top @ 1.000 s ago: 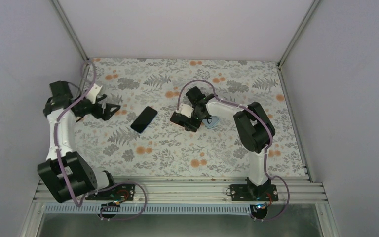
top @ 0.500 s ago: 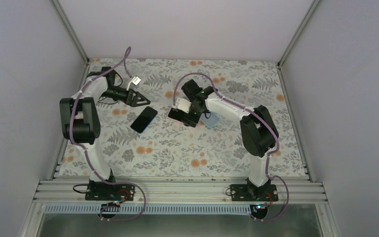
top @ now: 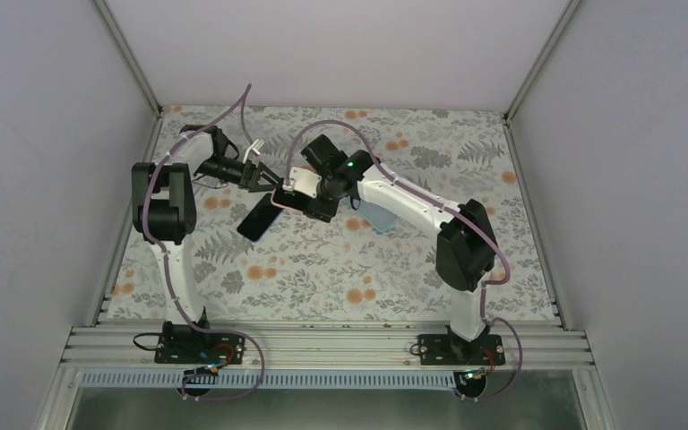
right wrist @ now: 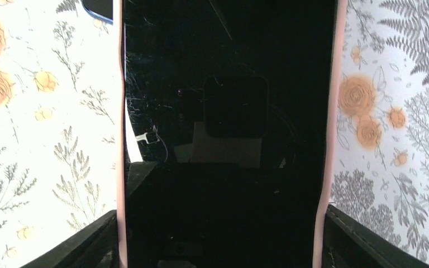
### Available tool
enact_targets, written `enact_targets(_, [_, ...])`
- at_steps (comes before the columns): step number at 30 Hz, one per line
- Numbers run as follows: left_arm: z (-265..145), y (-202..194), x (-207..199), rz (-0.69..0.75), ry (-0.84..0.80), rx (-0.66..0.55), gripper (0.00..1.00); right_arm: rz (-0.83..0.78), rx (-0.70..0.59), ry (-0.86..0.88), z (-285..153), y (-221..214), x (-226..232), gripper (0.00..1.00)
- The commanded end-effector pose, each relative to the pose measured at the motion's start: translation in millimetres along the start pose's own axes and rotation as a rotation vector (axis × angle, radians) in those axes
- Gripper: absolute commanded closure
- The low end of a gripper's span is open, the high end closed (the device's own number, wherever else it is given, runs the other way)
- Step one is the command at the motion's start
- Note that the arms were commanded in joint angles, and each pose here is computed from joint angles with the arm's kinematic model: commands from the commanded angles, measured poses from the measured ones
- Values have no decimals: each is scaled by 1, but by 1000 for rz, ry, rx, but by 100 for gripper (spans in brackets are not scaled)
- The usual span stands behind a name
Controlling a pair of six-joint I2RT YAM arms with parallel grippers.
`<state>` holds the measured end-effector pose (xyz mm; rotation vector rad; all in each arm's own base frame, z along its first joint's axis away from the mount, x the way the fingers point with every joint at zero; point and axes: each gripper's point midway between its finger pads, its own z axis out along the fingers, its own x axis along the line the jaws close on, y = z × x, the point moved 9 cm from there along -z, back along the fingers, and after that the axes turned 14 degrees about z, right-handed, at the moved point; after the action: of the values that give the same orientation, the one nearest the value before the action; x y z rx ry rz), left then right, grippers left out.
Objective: Take the phone out of the phone case
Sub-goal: Pick up the phone at the center of the board.
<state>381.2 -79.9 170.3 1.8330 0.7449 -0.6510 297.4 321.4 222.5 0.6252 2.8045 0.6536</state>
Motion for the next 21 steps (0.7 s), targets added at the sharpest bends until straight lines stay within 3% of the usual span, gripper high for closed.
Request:
enact_targets(1, [3, 11, -11, 24, -38, -29, 2, -30, -36, -9, 5, 19, 7, 42])
enact_targets(8, [18, 3, -18, 20, -61, 11, 16, -47, -48, -25, 14, 36, 6, 41])
enact_targets(17, [17, 0, -22, 23, -52, 27, 24, -52, -46, -49, 21, 41, 2, 41])
enact_targets(21, [17, 1, -21, 25, -62, 12, 41, -60, -44, -47, 22, 40, 3, 41])
